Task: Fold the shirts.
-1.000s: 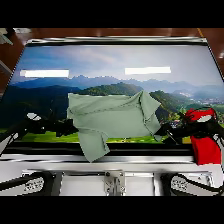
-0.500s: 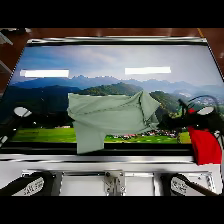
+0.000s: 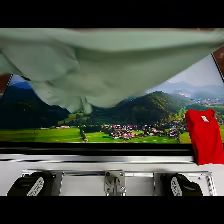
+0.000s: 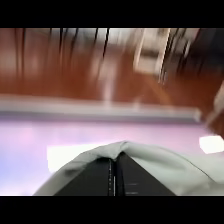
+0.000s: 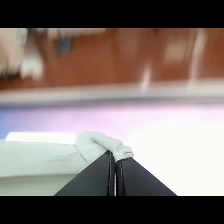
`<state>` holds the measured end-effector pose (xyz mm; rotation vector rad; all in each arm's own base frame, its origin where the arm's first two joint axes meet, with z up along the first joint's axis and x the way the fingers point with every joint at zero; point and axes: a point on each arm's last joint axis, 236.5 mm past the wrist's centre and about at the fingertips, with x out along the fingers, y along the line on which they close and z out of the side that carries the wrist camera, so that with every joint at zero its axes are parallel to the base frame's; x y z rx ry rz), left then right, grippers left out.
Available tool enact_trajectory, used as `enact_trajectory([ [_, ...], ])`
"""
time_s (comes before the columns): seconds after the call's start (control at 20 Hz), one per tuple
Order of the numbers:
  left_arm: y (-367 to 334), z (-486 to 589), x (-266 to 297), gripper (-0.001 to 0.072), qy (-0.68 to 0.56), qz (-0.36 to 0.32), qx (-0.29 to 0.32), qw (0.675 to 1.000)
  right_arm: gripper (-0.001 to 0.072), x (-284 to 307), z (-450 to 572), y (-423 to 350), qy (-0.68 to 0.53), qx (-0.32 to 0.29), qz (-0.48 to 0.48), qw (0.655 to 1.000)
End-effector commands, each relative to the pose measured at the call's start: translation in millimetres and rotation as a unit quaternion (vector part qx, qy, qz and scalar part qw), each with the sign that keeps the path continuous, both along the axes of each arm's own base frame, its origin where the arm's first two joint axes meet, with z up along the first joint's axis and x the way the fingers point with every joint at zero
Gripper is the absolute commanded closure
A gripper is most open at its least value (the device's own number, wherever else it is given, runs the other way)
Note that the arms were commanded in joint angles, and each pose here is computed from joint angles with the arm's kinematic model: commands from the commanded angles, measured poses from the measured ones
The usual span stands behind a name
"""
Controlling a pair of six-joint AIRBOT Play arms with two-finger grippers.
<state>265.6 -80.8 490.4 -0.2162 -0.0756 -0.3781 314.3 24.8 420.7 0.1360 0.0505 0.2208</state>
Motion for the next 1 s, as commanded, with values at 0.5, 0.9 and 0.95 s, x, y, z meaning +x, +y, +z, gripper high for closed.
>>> enact_trajectory([
  [0.5, 19.5, -0.2, -117.5, 0.0676, 0.047, 0.071, 0.077, 0.993, 0.0655, -141.2, 11.7, -27.9, 0.041, -0.080, -0.153, 0.984],
  [0.9, 34.5, -184.4, -34.8, 0.0675, 0.328, 0.057, 0.090, 0.939, 0.0655, -80.6, -199.5, -53.0, 0.486, -0.046, -0.077, 0.870],
  [0.95, 37.1, -219.8, -18.2, 0.0675, 0.371, 0.057, 0.082, 0.923, 0.0655, -65.1, -228.4, -57.7, 0.518, -0.035, -0.071, 0.852],
])
